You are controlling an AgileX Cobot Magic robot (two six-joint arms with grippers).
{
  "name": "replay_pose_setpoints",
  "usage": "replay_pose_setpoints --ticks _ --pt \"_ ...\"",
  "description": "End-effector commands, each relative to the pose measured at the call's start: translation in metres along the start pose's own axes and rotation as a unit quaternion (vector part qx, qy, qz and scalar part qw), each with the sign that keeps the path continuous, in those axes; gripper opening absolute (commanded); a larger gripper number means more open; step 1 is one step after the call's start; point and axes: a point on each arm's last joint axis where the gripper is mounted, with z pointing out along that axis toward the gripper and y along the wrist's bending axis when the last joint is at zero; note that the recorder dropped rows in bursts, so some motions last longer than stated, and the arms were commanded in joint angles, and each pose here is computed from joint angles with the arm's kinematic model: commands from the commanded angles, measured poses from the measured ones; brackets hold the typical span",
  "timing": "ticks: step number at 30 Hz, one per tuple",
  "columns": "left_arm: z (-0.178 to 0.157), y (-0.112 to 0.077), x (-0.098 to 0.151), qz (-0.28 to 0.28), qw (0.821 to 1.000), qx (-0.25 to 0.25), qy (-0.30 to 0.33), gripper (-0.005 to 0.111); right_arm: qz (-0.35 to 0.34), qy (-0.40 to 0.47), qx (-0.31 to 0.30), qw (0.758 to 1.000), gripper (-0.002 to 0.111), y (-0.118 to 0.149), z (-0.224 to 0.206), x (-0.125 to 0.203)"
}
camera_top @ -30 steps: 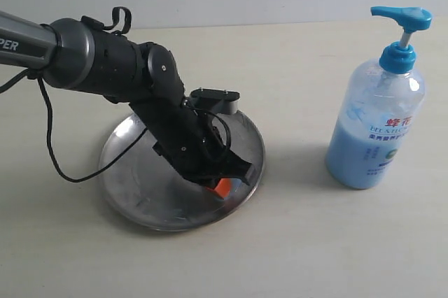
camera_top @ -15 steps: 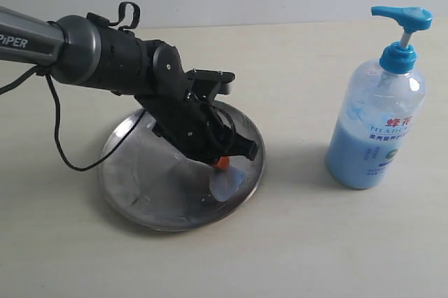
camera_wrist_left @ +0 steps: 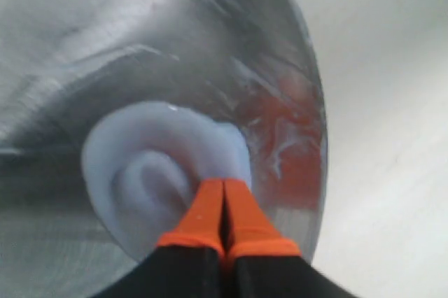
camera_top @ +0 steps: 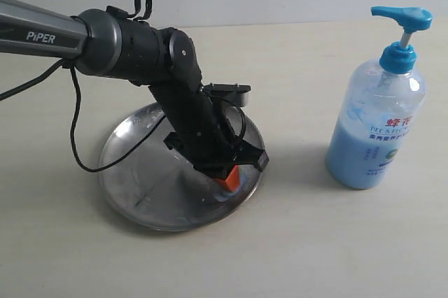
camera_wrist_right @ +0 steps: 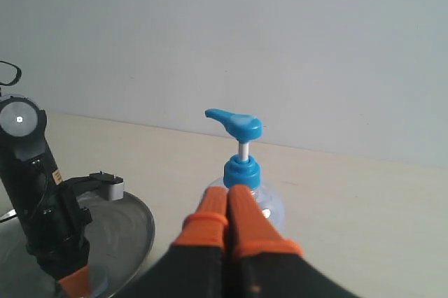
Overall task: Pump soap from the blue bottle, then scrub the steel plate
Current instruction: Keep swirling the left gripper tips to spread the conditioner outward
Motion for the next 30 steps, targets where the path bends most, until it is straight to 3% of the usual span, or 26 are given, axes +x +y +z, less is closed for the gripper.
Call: replay_pose_setpoints --ticks 1,8,15,22,30 --pt "-0.001 -0.002 0.006 0.023 0.999 0.005 0.037 0.000 -0.006 -0.005 0.005 1.000 0.000 -0.001 0.000 0.000" --pt "-0.001 0.008 0.009 0.053 0.996 -0.048 0.059 0.000 -0.006 -0.003 0.005 1.000 0.000 -0.001 0.000 0.001" --pt "-0.003 0.018 -0.002 0.031 0.994 -0.106 -0.001 0.000 -0.006 -0.003 0.005 1.000 0.000 -0.001 0.000 0.001" --pt "0.005 0.013 -0.013 -0.037 0.995 -0.065 -0.067 0.000 -0.006 -0.003 0.005 1.000 0.000 -0.001 0.000 0.001" --pt "0.018 0.007 -0.003 -0.035 0.999 -0.008 -0.005 0.000 -0.006 -0.003 0.005 1.000 0.000 -0.001 0.000 0.001"
